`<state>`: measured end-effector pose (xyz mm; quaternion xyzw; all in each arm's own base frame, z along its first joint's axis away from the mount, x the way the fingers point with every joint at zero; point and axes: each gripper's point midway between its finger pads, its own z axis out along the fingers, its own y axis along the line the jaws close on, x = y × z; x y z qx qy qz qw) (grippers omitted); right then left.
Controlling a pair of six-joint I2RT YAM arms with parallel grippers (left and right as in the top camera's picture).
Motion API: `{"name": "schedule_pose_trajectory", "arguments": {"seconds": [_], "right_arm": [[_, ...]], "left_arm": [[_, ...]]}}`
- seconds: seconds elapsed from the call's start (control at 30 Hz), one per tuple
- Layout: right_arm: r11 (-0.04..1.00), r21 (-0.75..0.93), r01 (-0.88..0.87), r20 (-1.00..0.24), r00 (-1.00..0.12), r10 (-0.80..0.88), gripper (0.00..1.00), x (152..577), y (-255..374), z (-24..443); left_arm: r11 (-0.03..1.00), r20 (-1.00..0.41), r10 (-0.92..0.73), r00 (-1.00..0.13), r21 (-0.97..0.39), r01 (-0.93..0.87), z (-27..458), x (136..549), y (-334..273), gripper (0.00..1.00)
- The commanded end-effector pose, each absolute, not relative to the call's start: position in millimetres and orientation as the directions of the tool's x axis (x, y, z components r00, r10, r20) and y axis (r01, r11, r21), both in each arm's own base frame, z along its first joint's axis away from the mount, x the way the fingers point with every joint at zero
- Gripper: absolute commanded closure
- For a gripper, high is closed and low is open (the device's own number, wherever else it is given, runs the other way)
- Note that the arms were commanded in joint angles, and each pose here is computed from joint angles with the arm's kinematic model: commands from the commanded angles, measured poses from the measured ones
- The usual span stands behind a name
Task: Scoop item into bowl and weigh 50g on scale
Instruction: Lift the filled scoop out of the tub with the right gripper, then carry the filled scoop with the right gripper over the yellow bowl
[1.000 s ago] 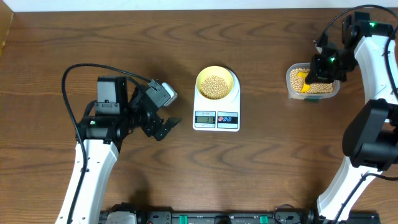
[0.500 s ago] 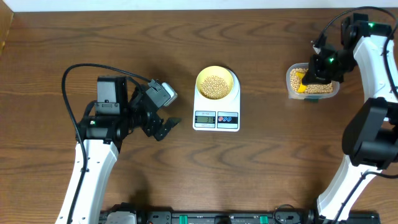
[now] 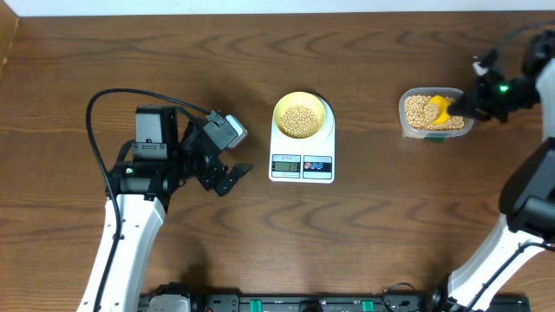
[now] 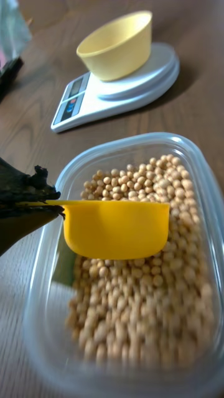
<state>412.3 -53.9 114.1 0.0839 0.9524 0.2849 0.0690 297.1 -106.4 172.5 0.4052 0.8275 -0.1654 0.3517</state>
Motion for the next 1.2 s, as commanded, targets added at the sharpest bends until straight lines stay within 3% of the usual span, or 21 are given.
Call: {"name": "schedule_pose_trajectory", "arguments": {"seconds": [0.0, 0.43, 1.17], "right_arm": [[0.742, 0.663, 0.099, -0.117, -0.966, 0.233, 0.99, 413, -62, 123], [0.601, 0.795, 0.081, -0.127, -0.947, 0.296, 0.99, 411, -61, 148], [0.447, 0.883, -0.143, -0.16, -0.987, 0.0, 0.99, 424, 121, 174]], "left_arm": [[0.62, -0.725, 0.545, -0.422, 0.009, 0.785, 178, 300, -108, 0.02], [0.62, -0.725, 0.545, -0.422, 0.009, 0.785, 178, 300, -108, 0.02], [0.62, -0.725, 0.545, -0.422, 0.009, 0.785, 179, 300, -108, 0.02]]}}
